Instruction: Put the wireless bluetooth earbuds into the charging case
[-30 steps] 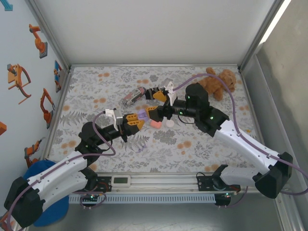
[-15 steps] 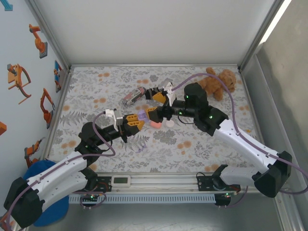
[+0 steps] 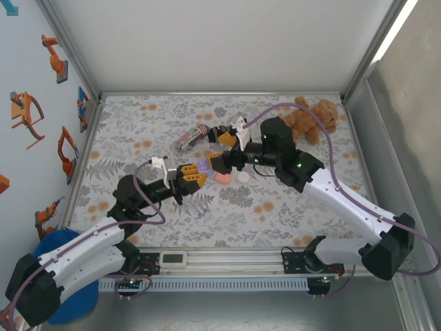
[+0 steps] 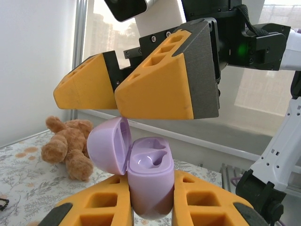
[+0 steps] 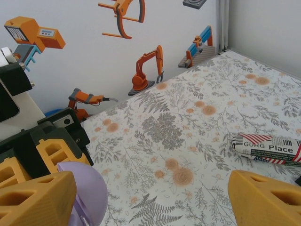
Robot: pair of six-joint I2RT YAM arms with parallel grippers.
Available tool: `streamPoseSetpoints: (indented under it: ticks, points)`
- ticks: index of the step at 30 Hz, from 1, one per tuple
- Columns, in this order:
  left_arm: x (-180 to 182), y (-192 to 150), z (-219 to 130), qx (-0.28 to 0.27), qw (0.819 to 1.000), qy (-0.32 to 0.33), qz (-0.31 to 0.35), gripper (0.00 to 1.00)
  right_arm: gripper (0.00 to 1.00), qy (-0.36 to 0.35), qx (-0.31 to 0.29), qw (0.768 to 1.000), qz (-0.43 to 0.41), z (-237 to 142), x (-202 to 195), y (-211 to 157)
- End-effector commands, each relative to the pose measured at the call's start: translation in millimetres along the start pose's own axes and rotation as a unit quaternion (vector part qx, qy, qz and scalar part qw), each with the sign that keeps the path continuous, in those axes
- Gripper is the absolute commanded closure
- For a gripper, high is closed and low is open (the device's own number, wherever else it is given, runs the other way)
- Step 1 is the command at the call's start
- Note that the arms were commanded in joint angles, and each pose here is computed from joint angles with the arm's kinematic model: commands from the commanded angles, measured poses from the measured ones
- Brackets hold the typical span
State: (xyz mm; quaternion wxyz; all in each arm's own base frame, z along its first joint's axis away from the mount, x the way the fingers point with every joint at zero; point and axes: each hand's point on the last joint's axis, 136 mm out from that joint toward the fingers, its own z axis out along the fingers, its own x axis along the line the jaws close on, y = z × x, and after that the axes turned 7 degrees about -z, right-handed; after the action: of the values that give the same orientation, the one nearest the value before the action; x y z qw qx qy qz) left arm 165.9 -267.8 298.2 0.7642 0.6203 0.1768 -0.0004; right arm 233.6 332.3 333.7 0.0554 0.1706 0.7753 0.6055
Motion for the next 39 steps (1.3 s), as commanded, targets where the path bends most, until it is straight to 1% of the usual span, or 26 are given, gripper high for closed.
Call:
streamPoseSetpoints:
  ticks: [1,8,12,15,18,22,27,30,35,39]
  points:
    - [-6.1,12.2,0.2,-0.013,1.0,-0.006,0.022,1.0,0.17,-0.005,-0.025,1.0,-0.009,-9.8,1.9,22.6]
    - [-5.9,11.4,-3.6,-0.01,1.0,0.001,0.023,1.0,0.17,-0.014,-0.03,0.999,-0.005,-22.1,4.1,22.6]
    - [-7.4,11.5,-9.4,-0.009,1.0,0.009,0.028,1.0,0.18,-0.024,-0.02,0.999,0.023,-23.3,-3.6,9.8]
    - [-9.5,14.1,-15.3,-0.014,0.999,0.016,0.035,1.0,0.22,-0.034,-0.005,0.998,0.059,-22.0,-14.6,-6.7]
    - [-13.3,19.0,-21.7,-0.02,0.999,0.02,0.043,1.0,0.26,-0.04,0.019,0.994,0.104,-16.8,-25.2,-29.7]
    - [-17.8,23.9,-29.6,-0.028,0.998,0.026,0.052,1.0,0.32,-0.032,0.067,0.985,0.157,-3.8,-29.9,-66.4]
    - [-21.7,29.2,-37.0,-0.036,0.997,0.031,0.06,1.0,0.39,-0.006,0.11,0.967,0.231,16.2,-28.4,-106.3]
    - [-24.3,32.4,-39.9,-0.042,0.997,0.031,0.064,1.0,0.4,-0.002,0.138,0.954,0.267,26.4,-27.3,-133.9]
    - [-23.9,32.9,-41.8,-0.043,0.996,0.036,0.065,1.0,0.41,-0.031,0.191,0.938,0.287,35.1,-24.7,-177.8]
    - [-24.8,34.5,-41.9,-0.045,0.996,0.035,0.066,1.0,0.42,-0.044,0.228,0.93,0.284,42.3,-18.5,-201.5]
